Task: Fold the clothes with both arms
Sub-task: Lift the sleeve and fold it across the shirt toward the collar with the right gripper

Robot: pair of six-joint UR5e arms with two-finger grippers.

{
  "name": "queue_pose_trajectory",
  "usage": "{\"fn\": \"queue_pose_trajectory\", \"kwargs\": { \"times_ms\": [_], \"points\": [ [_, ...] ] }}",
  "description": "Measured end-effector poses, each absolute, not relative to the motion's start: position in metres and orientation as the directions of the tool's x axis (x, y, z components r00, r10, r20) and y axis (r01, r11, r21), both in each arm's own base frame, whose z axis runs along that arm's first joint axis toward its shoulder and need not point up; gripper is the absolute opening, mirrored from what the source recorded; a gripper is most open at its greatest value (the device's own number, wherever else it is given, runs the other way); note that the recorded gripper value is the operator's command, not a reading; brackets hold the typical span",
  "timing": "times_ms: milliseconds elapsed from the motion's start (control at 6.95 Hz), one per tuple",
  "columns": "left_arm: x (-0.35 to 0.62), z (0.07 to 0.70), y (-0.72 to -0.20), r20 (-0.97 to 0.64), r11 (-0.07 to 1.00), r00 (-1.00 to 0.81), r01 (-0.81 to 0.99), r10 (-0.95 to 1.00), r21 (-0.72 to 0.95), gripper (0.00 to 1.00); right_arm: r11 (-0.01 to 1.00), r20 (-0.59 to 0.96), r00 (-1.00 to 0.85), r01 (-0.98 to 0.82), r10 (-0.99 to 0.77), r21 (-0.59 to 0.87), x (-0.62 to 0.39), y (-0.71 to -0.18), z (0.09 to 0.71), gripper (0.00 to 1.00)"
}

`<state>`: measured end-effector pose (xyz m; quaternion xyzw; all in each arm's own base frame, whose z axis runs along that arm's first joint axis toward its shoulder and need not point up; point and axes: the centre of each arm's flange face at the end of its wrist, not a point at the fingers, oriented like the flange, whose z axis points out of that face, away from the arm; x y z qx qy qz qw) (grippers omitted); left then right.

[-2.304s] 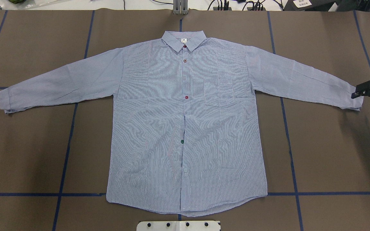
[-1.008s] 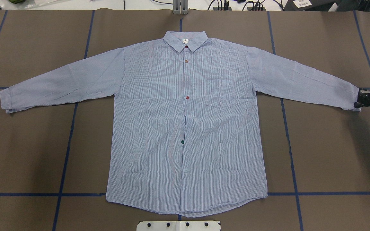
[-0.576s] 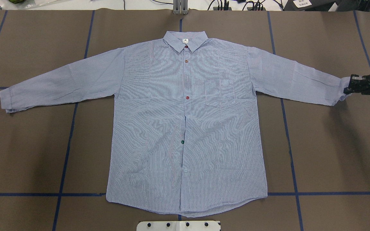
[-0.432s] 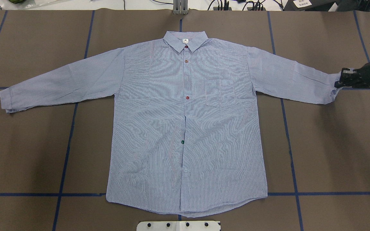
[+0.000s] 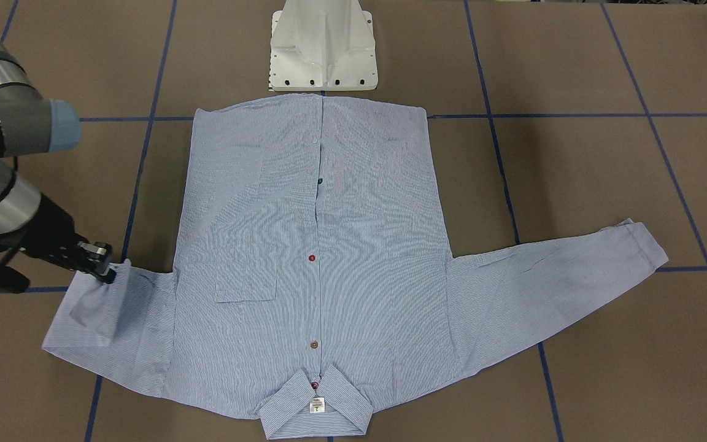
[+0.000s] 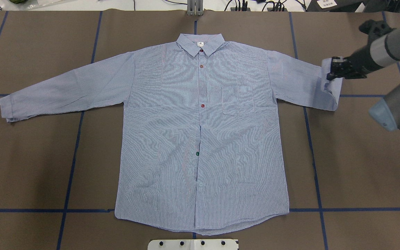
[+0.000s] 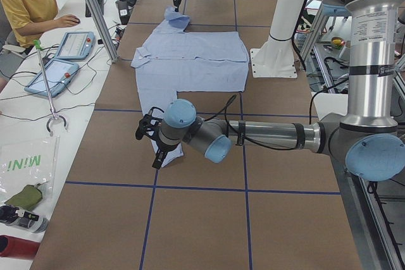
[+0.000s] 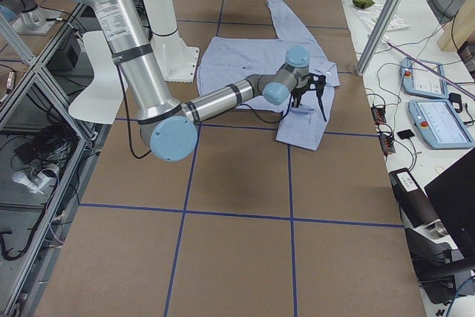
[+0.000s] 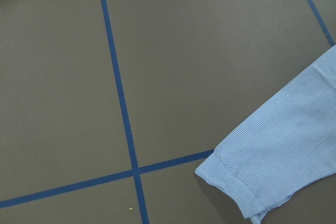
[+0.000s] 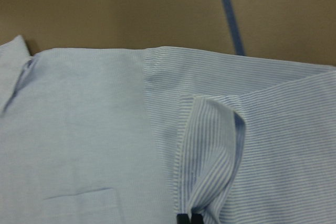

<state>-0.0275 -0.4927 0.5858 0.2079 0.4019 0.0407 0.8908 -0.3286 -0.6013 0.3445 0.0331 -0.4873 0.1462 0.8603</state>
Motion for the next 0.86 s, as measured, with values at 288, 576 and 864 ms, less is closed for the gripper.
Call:
{"fn": "queue_pose_trajectory", "kwargs": {
  "times_ms": [288, 576, 864],
  "points": [
    [-0.027, 0.582, -0.493, -0.698, 0.907, 0.673, 0.094, 0.246, 0.41, 1.0, 0.915, 0.849, 0.433, -0.382, 0.304, -0.132, -0.452, -0.609, 0.218, 0.0],
    [-0.028, 0.578, -0.492, -0.695, 0.904, 0.674, 0.094, 0.251, 0.418, 1.0, 0.903, 0.862, 0.406, -0.413, 0.303, -0.122, -0.541, -0.605, 0.131, 0.0],
    [-0.028, 0.577, -0.492, -0.695, 0.903, 0.674, 0.095, 0.251, 0.418, 1.0, 0.886, 0.879, 0.367, -0.448, 0.305, -0.121, -0.58, -0.593, 0.102, 0.0]
  ]
}}
